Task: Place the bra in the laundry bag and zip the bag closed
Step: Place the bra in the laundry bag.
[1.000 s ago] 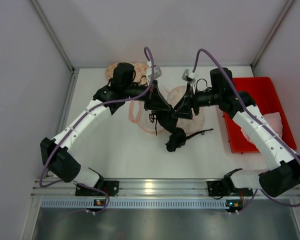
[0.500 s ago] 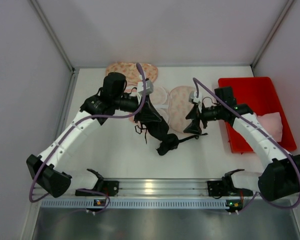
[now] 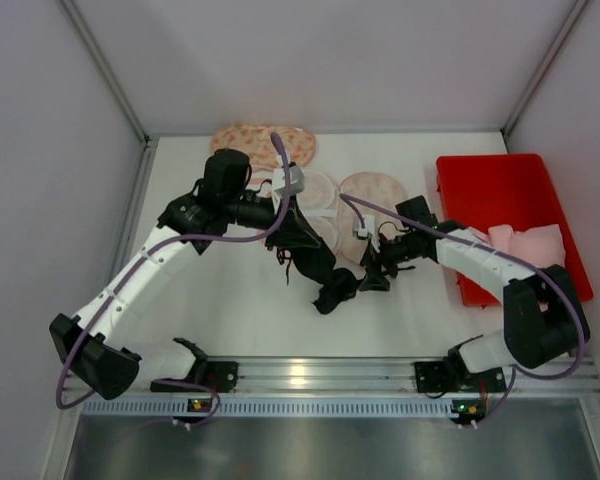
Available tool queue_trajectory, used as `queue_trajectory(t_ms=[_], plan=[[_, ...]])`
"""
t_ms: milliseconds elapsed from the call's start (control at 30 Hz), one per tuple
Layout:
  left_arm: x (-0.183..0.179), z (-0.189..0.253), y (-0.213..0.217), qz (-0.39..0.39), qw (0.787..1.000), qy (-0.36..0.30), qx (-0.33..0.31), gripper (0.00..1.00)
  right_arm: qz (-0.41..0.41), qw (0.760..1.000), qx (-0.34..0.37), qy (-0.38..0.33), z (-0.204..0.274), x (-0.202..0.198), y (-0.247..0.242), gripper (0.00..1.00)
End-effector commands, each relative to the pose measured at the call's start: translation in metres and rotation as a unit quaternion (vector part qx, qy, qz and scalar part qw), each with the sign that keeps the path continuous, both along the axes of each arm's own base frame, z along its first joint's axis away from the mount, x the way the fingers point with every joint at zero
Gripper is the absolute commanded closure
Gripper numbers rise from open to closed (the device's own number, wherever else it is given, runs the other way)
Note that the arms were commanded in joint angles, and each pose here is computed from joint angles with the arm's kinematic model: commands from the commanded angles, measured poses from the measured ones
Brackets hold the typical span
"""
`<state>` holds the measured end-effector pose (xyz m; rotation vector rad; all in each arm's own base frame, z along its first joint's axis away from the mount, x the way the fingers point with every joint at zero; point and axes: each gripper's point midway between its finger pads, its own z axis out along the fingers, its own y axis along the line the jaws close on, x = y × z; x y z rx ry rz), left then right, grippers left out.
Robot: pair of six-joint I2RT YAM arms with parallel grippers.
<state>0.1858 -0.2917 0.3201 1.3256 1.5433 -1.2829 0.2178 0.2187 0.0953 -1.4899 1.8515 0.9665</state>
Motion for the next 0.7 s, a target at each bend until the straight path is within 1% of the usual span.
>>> queue_trajectory(t_ms=[0, 67, 167, 300, 433, 467, 533, 600, 633, 667], plan=[[-0.012, 0.022, 0.003, -0.018, 0.999, -0.035, -0.026, 1.00, 0.026, 0.999, 0.003, -0.045, 0.001, 0.014, 0.013, 0.26], [-0.014, 0.024, 0.004, -0.020, 0.999, -0.036, -0.028, 1.00, 0.029, 0.999, -0.008, -0.037, -0.008, 0.015, 0.015, 0.26], [-0.017, 0.025, 0.006, -0.018, 0.999, -0.038, -0.029, 1.00, 0.035, 0.999, -0.024, -0.016, -0.014, 0.018, 0.022, 0.29], [-0.020, 0.024, 0.009, -0.016, 0.998, -0.044, -0.030, 1.00, 0.036, 0.999, -0.015, -0.004, -0.012, 0.023, 0.031, 0.32], [-0.022, 0.023, 0.012, -0.013, 0.998, -0.049, -0.030, 1.00, 0.045, 0.999, -0.011, 0.007, -0.011, 0.026, 0.041, 0.40], [-0.023, 0.023, 0.012, -0.011, 0.998, -0.049, -0.029, 1.00, 0.048, 0.999, -0.013, 0.013, -0.014, 0.024, 0.042, 0.45], [-0.024, 0.025, 0.015, -0.009, 0.998, -0.054, -0.032, 1.00, 0.064, 0.998, -0.012, 0.016, -0.013, 0.021, 0.044, 0.47], [-0.025, 0.026, 0.017, -0.005, 0.998, -0.058, -0.033, 1.00, 0.079, 0.997, -0.009, 0.017, -0.012, 0.015, 0.043, 0.45], [-0.024, 0.024, 0.018, -0.002, 0.998, -0.057, -0.031, 1.00, 0.084, 0.996, -0.006, 0.012, -0.010, 0.013, 0.043, 0.39], [-0.025, 0.024, 0.018, -0.003, 0.998, -0.057, -0.031, 1.00, 0.094, 0.996, -0.004, 0.002, -0.010, 0.011, 0.043, 0.37]])
